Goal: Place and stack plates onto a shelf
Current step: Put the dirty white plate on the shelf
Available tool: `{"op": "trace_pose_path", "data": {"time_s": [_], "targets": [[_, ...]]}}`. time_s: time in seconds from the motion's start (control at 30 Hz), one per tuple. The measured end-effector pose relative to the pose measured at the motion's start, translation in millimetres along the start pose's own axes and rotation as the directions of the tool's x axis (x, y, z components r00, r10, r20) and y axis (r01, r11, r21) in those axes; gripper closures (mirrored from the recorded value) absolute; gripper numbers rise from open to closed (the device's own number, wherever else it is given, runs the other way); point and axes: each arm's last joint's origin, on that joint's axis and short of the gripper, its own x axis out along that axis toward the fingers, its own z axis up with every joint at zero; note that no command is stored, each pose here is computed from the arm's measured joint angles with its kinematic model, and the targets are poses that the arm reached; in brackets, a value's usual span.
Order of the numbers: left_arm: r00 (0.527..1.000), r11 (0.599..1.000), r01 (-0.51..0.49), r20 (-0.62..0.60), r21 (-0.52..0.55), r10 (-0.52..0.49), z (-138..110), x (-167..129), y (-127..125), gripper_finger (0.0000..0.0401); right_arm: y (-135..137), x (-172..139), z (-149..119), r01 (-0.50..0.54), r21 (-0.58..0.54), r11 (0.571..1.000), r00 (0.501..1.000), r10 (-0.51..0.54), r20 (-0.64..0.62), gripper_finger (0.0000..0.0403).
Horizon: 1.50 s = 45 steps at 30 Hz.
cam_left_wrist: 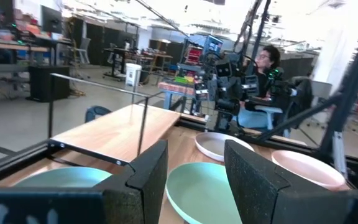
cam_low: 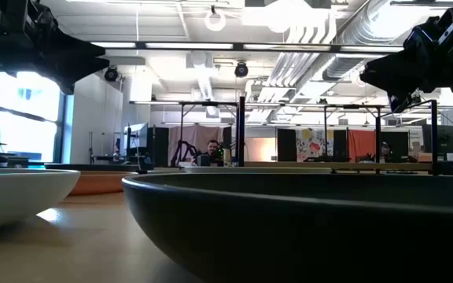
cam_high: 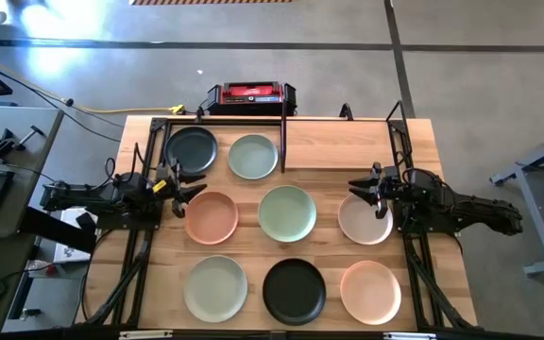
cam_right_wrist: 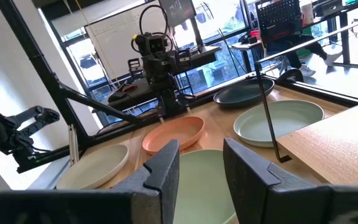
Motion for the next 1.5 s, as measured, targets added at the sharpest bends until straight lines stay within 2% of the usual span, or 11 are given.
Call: {"op": "trace_pose_path", "data": {"time_s": [0.07,0.17,0.43,0.6,0.77,1.17,1.37,1.5], "targets": [[1.0,1.0,-0.012,0.015,-0.024,0.012,1.3,0.0,0.2,0.0254,0.0,0.0,0.0,0.0,0.0,1.0,1.0,0.0,0.0,0.0293],[0.997,0.993,-0.019,0.067,-0.116,0.027,6.5,-0.2,0.2,0.0254,0.0,0.0,0.0,0.0,0.0,1.0,1.0,0.0,0.0,0.0293],[0.978,0.961,-0.067,0.172,-0.27,0.116,16.6,-1.6,2.1,0.0254,0.0,0.0,-0.1,0.0,0.0,1.0,1.0,0.0,0.0,0.0293],[0.963,0.94,-0.038,0.237,-0.339,0.124,23.3,-3.0,1.9,0.0254,0.0,0.0,0.0,0.0,0.0,1.0,1.0,0.0,0.0,0.0293],[0.952,0.942,-0.09,0.249,-0.324,0.176,24.4,-3.5,3.4,0.0254,0.0,0.0,-0.1,0.0,0.002,1.0,1.0,0.0,0.0,0.0293],[0.945,0.922,-0.099,0.255,-0.375,0.205,25.0,-3.8,4.2,0.0254,0.3,0.0,0.9,-0.005,0.115,0.993,1.0,0.004,0.01,0.0293],[0.933,0.886,-0.122,0.253,-0.448,0.257,24.9,-4.2,5.7,0.0254,-1.2,-0.1,1.9,0.045,0.2,0.979,0.998,-0.053,0.033,0.0293],[0.906,0.848,-0.143,0.278,-0.511,0.32,27.8,-5.5,7.5,0.0254,-0.1,-0.1,5.1,0.03,0.191,0.981,0.997,-0.043,0.068,0.0293]]}}
